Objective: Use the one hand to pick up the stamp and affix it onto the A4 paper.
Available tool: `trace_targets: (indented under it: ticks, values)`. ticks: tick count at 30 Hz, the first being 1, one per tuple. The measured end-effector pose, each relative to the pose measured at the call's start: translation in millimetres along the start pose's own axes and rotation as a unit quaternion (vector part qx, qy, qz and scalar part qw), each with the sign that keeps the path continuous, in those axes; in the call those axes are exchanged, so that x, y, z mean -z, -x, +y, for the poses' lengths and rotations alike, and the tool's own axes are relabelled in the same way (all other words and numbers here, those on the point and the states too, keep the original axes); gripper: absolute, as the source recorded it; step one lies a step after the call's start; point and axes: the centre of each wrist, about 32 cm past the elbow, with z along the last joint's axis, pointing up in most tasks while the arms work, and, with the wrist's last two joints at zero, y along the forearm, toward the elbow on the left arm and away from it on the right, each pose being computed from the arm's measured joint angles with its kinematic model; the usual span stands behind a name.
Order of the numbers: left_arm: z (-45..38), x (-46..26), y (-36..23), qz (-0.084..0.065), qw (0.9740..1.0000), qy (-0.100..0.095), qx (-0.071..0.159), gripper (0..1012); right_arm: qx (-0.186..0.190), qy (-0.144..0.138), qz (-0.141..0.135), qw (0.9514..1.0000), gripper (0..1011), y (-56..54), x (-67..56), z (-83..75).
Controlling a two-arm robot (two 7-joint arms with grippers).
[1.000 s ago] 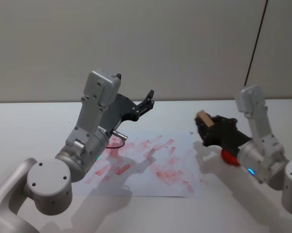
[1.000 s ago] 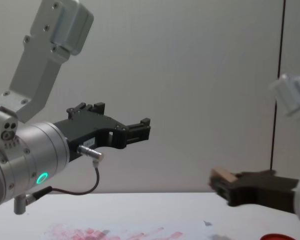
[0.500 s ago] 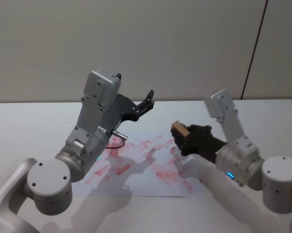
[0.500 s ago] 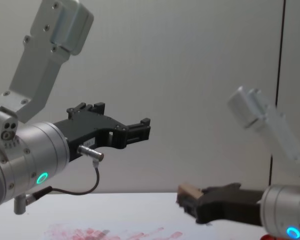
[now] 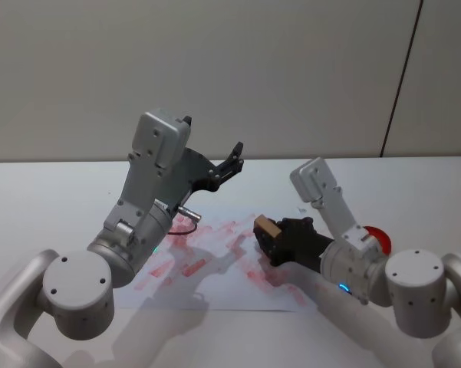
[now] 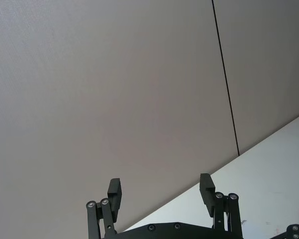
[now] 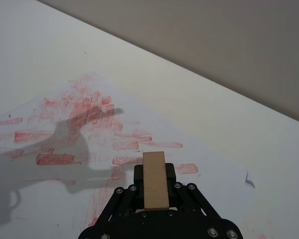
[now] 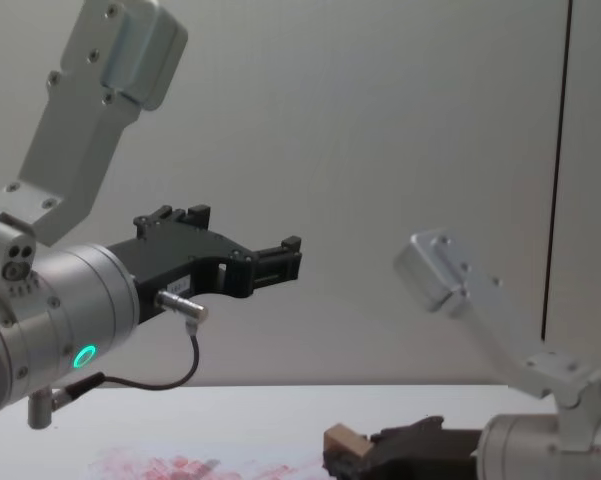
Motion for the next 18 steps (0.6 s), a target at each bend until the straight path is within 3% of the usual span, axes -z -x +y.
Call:
trace_targets:
  ticks: [18]
  values:
    - [0.0, 0.0, 0.0, 0.0, 1.0, 0.0, 0.0, 1001, 0.005, 0.036, 0.004, 0.9993, 220, 5.0, 3.4, 11.2]
